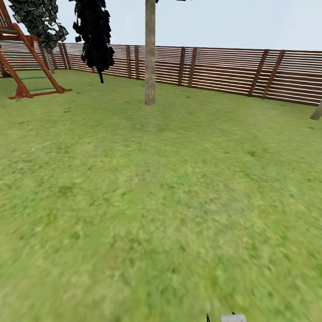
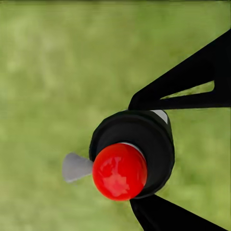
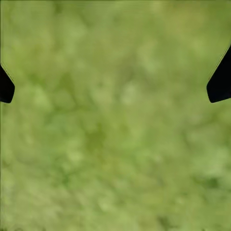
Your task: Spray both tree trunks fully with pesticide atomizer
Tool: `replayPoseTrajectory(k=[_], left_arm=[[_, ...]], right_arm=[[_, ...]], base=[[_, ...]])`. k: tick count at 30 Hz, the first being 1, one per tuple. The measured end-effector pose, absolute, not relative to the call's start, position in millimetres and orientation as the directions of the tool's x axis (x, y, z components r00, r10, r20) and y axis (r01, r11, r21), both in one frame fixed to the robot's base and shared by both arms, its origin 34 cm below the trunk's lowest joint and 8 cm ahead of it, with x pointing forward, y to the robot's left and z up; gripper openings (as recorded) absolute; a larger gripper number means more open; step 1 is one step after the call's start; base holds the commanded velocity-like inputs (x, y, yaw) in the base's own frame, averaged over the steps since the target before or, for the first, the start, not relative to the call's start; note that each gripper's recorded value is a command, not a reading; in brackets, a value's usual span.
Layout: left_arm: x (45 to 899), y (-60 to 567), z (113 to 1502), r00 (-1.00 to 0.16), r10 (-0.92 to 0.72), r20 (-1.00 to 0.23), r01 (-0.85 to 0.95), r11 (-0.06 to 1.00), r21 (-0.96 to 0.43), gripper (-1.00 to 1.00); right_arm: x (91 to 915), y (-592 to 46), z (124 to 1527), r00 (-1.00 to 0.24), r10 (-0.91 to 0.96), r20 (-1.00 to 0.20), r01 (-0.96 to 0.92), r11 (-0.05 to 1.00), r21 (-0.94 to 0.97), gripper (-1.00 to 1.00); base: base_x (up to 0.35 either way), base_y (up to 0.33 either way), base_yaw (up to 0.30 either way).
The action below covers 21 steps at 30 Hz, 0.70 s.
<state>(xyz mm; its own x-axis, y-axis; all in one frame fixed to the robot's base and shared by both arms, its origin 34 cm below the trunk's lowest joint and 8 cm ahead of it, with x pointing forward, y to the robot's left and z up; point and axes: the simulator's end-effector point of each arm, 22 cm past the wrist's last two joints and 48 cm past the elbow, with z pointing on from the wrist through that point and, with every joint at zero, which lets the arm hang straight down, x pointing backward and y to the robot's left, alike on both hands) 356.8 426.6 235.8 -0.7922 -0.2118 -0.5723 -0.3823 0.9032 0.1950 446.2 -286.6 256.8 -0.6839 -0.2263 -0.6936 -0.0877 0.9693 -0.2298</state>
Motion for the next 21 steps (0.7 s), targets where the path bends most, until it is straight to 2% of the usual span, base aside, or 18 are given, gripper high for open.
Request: replayPoseTrajectory(k=[7, 16, 21], left_arm=[[357.7, 426.3, 236.0, -0.792, -0.210, -0.574, -0.381, 0.904, 0.195, -1.00], [358.8, 426.6, 236.8, -0.789, -0.210, -0.577, -0.382, 0.904, 0.194, -1.00], [360.6, 426.6, 238.2, -0.786, -0.211, -0.581, -0.384, 0.903, 0.191, -1.00]], right_arm=[[446.2, -286.0, 256.7, -0.684, -0.227, -0.694, -0.089, 0.969, -0.229, 1.00], [446.3, -284.9, 257.1, -0.683, -0.227, -0.694, -0.091, 0.969, -0.228, 1.00], [447.6, -284.6, 258.7, -0.680, -0.227, -0.697, -0.090, 0.969, -0.228, 1.00]], base=[[0.339, 0.000, 0.005], [0.339, 0.000, 0.225], [0.339, 0.000, 0.146]])
